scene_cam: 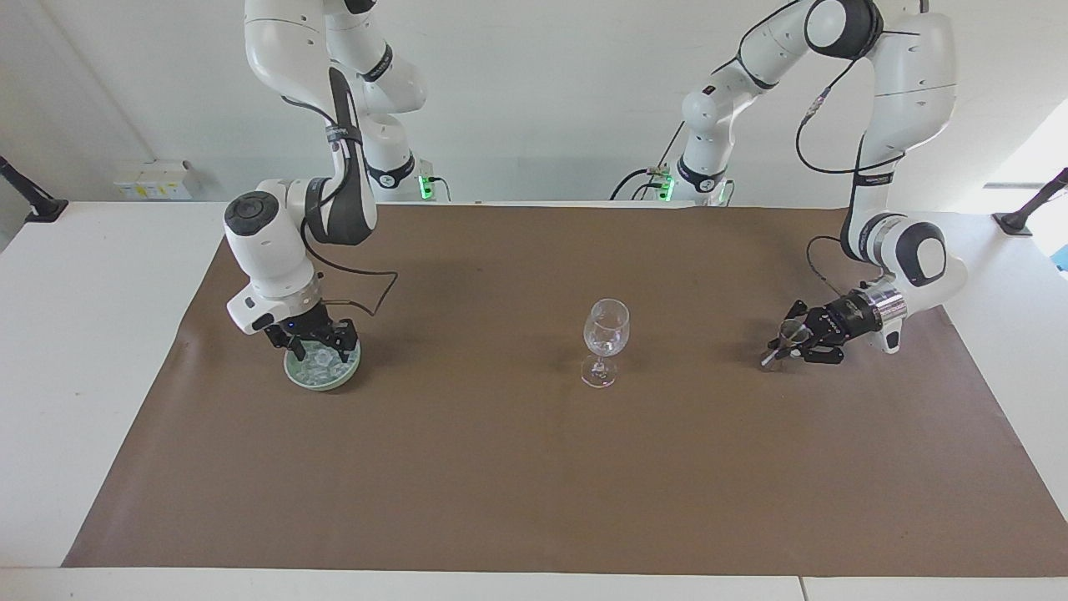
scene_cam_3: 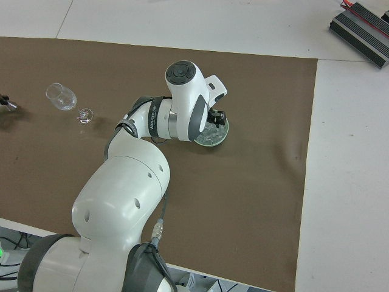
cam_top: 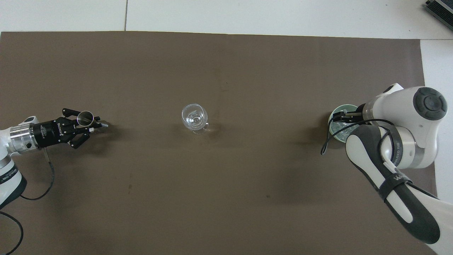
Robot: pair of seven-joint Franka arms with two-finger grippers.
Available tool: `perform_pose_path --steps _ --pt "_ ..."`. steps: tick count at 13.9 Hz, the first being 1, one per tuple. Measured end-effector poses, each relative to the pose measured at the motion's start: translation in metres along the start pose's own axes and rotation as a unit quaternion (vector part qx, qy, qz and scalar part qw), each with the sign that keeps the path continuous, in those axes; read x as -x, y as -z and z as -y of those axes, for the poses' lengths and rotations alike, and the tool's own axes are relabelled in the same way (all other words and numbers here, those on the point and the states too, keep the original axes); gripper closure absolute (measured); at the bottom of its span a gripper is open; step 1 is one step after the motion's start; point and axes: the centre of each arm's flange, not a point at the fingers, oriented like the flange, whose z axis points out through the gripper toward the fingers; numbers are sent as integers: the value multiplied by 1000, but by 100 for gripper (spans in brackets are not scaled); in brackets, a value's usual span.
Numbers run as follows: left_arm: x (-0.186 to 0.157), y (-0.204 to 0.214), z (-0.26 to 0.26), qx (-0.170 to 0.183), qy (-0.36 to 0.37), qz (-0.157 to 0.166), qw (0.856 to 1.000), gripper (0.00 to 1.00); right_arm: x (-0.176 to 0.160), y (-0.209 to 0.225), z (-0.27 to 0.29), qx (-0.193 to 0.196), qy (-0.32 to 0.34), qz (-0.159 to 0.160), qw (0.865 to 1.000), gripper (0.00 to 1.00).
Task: Pour wine and add ice with both arms
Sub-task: 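Set the silver jigger down on the table and open the left gripper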
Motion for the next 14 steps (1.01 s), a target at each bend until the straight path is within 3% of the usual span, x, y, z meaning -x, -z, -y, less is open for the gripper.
perform_pose_path --steps 6,9,10,11,14 --pt "-12 -3 5 -2 1 4 1000 76 0 -8 0 -1 0 -19 1000 15" --pt "-12 -2 5 -2 1 4 1000 67 0 -8 -3 0 -3 -20 1000 24" --pt "-12 -2 5 -2 1 4 1000 62 0 -8 -4 0 -3 -20 1000 27" --pt "-12 -2 5 -2 1 4 1000 53 0 -8 -4 0 -3 -21 1000 37" --pt "-12 0 4 1 0 4 1000 17 0 -7 -6 0 -6 -22 1000 52"
